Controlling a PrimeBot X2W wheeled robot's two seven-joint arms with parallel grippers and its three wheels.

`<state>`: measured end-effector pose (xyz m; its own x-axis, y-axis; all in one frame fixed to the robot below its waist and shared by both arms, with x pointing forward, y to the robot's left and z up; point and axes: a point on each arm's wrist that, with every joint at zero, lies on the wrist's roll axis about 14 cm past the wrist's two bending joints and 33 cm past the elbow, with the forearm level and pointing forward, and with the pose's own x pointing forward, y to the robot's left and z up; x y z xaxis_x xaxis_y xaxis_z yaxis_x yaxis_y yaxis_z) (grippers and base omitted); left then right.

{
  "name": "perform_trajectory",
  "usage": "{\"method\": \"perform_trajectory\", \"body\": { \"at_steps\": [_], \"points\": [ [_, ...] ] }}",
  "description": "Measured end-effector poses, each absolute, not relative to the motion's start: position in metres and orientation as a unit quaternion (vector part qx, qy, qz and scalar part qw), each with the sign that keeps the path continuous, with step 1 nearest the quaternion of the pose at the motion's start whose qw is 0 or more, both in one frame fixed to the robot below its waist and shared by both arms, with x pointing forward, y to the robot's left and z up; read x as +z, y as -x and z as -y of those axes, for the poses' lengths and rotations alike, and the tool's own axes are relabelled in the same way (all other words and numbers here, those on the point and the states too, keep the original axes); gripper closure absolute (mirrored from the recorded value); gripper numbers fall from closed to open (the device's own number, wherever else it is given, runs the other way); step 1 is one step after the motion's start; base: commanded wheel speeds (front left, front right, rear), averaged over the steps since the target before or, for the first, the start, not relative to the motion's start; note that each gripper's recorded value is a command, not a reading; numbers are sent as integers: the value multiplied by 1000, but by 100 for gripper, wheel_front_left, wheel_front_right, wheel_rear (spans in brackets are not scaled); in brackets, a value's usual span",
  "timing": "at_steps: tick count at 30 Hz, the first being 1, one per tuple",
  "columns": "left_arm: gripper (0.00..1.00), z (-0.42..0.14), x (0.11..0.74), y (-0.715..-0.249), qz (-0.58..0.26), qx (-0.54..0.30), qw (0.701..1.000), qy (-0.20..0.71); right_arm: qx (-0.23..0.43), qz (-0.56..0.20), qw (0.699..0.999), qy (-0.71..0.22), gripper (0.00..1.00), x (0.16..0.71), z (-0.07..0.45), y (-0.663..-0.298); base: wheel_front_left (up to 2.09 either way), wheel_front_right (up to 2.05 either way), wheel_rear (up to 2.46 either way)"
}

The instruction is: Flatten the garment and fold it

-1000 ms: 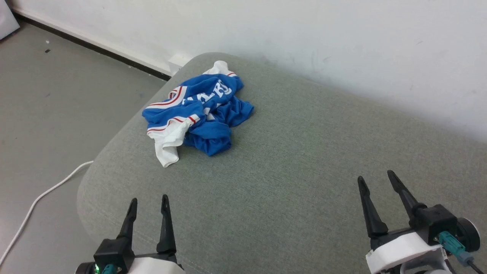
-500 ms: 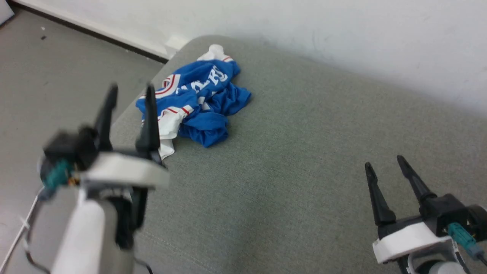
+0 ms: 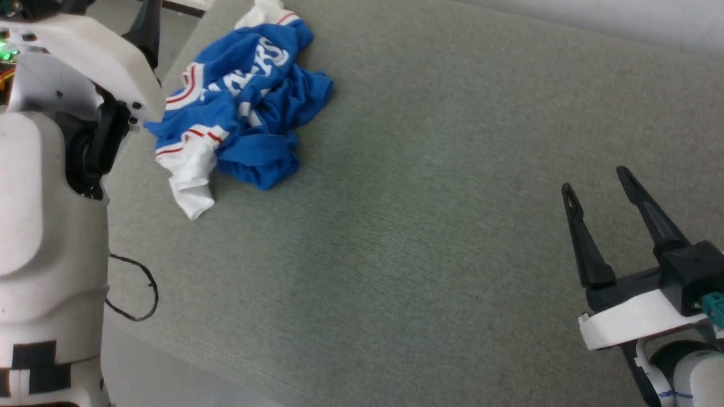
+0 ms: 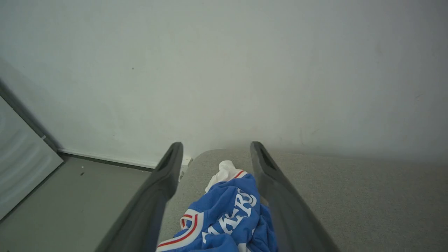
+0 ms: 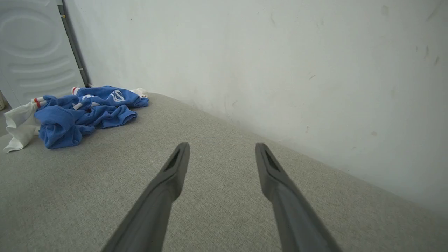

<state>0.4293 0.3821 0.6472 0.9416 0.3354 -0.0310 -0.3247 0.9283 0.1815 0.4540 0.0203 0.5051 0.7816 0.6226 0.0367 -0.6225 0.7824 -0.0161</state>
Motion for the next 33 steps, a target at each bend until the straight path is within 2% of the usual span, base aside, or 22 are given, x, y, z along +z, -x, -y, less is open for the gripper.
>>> {"method": "perform_trajectory", "body": {
  "at_steps": [10,19,20,21,27,33],
  "points": [
    [0,-390,518,-465,-233,158,959,-24,286,-6,958,2,0,482,17,-474,0,0,0],
    [0,-381,419,-458,-416,164,895,9,243,-45,969,13,0,448,56,-485,0,0,0],
    [54,-379,410,-456,-428,164,889,12,240,-49,970,13,0,445,58,-485,0,0,0],
    [100,-377,403,-456,-437,165,884,15,237,-53,970,13,0,441,61,-486,0,0,0],
    [100,-372,389,-466,-447,163,879,18,224,-61,973,11,0,432,70,-492,0,0,0],
    [100,-376,409,-472,-416,163,895,9,225,-55,973,3,0,436,67,-489,0,0,0]
  ]
}}
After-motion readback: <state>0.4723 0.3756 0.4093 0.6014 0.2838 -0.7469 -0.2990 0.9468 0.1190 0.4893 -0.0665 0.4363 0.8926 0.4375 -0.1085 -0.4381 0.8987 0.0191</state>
